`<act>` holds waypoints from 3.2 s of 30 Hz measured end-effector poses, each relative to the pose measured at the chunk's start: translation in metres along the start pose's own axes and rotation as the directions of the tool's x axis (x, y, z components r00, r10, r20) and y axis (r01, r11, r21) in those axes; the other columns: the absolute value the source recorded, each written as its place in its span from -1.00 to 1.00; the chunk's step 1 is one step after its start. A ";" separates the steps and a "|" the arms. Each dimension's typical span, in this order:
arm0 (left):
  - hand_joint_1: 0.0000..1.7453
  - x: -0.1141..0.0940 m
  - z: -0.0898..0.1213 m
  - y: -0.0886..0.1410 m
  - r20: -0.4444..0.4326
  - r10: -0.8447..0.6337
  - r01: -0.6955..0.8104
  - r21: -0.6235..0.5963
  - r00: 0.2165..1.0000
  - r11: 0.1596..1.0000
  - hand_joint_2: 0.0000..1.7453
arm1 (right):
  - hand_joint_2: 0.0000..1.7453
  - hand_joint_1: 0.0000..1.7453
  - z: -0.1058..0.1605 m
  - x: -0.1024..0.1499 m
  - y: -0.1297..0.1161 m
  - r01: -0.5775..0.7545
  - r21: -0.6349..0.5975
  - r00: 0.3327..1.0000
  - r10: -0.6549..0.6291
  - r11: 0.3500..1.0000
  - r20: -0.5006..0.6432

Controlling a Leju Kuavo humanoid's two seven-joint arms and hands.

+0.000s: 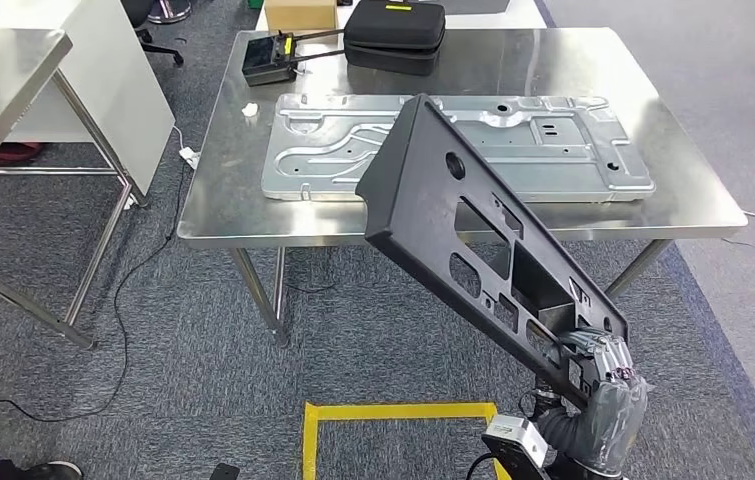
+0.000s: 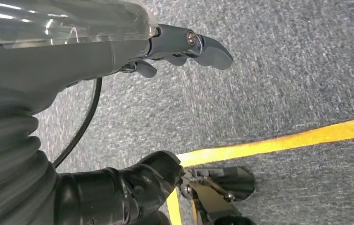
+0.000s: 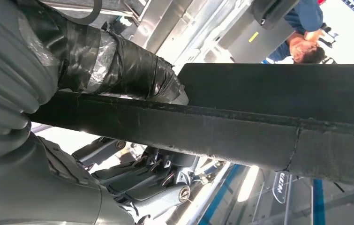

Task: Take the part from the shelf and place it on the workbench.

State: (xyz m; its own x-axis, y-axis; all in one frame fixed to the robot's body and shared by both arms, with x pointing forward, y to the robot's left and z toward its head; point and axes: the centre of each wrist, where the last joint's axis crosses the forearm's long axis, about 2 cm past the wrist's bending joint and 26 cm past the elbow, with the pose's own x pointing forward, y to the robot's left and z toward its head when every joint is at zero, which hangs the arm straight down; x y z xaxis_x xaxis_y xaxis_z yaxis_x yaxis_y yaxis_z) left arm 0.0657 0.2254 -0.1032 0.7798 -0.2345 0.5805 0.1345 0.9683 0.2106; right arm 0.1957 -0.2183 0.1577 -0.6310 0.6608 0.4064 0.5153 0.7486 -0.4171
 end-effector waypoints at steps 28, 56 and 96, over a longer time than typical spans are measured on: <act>-1.00 0.004 -0.002 0.001 0.006 -0.011 0.011 -0.005 1.000 1.000 1.00 | 1.00 1.00 -0.007 0.000 0.004 0.002 -0.002 1.000 -0.002 1.000 0.022; -1.00 0.008 -0.004 0.000 0.020 -0.039 0.040 -0.030 0.999 0.999 1.00 | 1.00 1.00 -0.026 -0.004 0.009 -0.006 -0.009 0.998 0.007 1.000 0.069; -1.00 0.027 -0.011 -0.005 0.048 -0.109 0.113 -0.090 0.993 0.989 1.00 | 1.00 1.00 -0.104 -0.008 0.036 -0.032 0.009 0.972 0.030 0.999 0.233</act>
State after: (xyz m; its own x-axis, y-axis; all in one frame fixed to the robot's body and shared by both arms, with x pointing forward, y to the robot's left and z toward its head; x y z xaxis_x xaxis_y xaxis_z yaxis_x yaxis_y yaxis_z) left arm 0.0925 0.2151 -0.0971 0.7303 -0.3428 0.5908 0.2764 0.9393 0.2034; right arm 0.2794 -0.1912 0.2242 -0.7332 0.6519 0.1933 0.5305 0.7263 -0.4372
